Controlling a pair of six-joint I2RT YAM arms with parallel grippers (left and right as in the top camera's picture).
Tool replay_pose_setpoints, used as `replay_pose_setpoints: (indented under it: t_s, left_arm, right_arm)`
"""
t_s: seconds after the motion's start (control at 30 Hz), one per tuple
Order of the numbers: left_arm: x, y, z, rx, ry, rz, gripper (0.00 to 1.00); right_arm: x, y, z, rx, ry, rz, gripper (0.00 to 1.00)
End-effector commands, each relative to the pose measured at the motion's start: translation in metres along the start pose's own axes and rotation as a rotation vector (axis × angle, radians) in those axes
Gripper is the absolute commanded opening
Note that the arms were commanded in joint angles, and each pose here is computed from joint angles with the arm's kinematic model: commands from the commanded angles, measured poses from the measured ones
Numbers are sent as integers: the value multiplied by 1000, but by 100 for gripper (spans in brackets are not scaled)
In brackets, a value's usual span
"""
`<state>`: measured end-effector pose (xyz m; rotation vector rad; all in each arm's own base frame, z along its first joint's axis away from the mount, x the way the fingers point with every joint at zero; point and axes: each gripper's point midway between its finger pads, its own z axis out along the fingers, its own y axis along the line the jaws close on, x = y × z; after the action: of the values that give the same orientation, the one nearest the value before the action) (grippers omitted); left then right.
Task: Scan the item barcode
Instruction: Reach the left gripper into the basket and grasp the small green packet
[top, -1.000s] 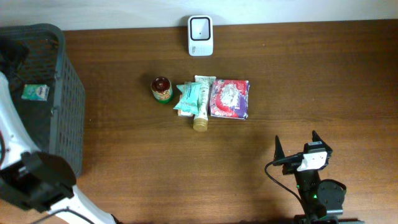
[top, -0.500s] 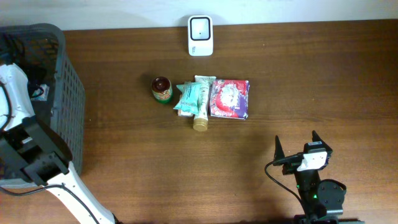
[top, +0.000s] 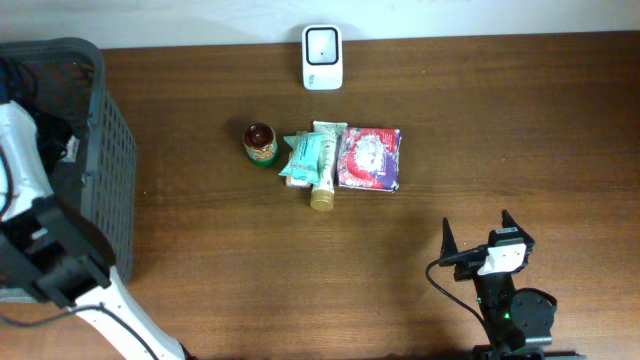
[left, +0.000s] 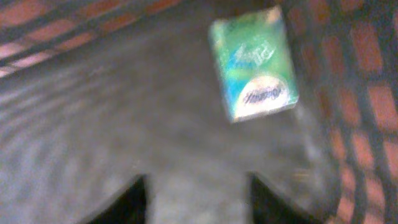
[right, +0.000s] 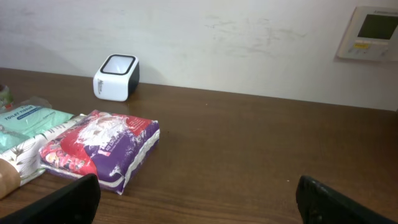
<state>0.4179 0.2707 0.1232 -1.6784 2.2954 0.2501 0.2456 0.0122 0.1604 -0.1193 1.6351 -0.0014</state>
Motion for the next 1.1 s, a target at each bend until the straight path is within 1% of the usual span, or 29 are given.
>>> replay_pose_setpoints:
  t_s: [0.0, 0.03, 0.07, 0.1, 0.17, 0.23, 0.27, 0.33, 0.43, 0.5, 0.6, 0.7, 0.77, 0.9, 0.97, 1.07]
  left_arm:
    - [-2, 23, -84, 52, -46, -13, 12]
    - [4, 31, -95, 42, -34, -10, 9]
    - [11, 38, -106, 39, -18, -7, 3]
    - [21, 50, -118, 21, 15, -3, 0]
    - [34, 70, -133, -12, 49, -2, 0]
    - [46, 97, -149, -64, 92, -51, 0]
    - [47, 105, -153, -69, 101, -45, 0]
    - [51, 118, -157, -78, 102, -48, 0]
    - [72, 148, -155, -124, 145, -73, 0]
    - [86, 175, -149, -170, 188, -118, 0]
    - [90, 201, -154, -187, 185, -180, 0]
    - [87, 212, -162, -176, 157, -222, 0]
    - [94, 220, -167, -174, 149, -238, 0]
    - [126, 237, -164, -207, 182, -294, 0]
    - [143, 246, -161, -234, 192, -371, 0]
    - [150, 249, -163, -232, 183, -401, 0]
  right_arm:
    - [4, -1, 0, 7, 5, 5, 99]
    - [4, -1, 0, 7, 5, 5, 99]
    - [4, -1, 0, 7, 5, 5, 99]
    - [4, -1, 0, 7, 5, 5, 99]
    - [4, -1, 0, 7, 5, 5, 99]
    - [4, -1, 0, 7, 5, 5, 99]
    - [4, -1, 0, 7, 5, 5, 99]
    - [4, -1, 0, 7, 5, 5, 99]
    - [4, -1, 0, 7, 5, 5, 99]
    - [4, -1, 0, 7, 5, 5, 99]
    - [4, -1, 0, 7, 5, 5, 99]
    - [4, -1, 0, 7, 5, 5, 99]
    - [4, -1, 0, 7, 5, 5, 99]
    - [4, -1, 0, 7, 5, 5, 99]
    - [4, -1, 0, 7, 5, 5, 99]
    - [4, -1, 0, 7, 5, 5, 99]
